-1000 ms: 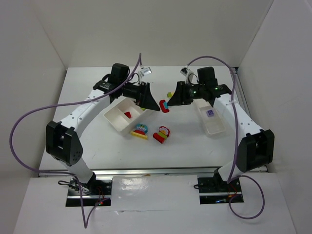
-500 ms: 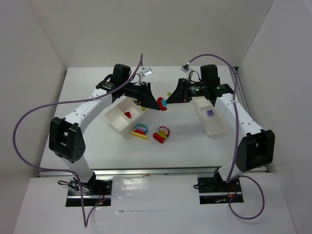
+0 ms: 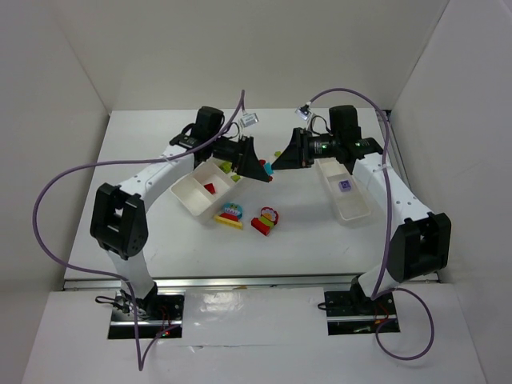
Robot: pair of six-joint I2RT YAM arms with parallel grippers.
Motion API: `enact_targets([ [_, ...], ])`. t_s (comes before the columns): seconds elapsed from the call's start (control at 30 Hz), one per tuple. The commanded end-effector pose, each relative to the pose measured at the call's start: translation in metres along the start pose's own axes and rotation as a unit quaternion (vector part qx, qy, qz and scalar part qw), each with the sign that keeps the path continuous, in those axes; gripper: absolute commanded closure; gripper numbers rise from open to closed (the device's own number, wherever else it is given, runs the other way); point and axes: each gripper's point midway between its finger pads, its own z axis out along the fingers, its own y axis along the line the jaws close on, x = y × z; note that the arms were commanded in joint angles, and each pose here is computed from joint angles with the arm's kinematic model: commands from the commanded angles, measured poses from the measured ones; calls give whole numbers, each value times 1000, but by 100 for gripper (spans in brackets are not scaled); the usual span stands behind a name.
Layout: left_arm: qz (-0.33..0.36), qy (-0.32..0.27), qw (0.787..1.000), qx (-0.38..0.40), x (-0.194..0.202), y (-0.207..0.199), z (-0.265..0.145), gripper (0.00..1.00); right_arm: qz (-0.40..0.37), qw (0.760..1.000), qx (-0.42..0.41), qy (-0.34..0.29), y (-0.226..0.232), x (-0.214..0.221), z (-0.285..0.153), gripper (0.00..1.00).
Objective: Sort the legos into containers by color
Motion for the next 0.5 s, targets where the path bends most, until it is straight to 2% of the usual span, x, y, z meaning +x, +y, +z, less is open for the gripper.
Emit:
enact_targets([
  [0.0, 50, -9, 997, 58, -13, -20, 0, 13, -25, 999, -18, -13, 11, -10, -1, 85],
  [0.13, 46, -6, 995, 84, -13, -29, -1, 26, -21, 1000, -13, -13, 7, -7, 0, 85],
  [0.27, 50, -7, 995, 85, -14, -30, -1, 63, -16, 1000, -4, -5, 2, -3, 4, 85],
  [0.3, 44, -5, 995, 84, -15, -27, 0, 81, -16, 1000, -4, -5, 2, -3, 4, 85],
  [0.37, 28, -1, 996, 83, -12, -22, 2, 100, -17, 1000, 12, -2, -2, -1, 3, 85],
  [0.47, 2, -2, 998, 60, -10, -5, 3, 100, 11, 995, 101, -13, -34, -3, -8, 85],
])
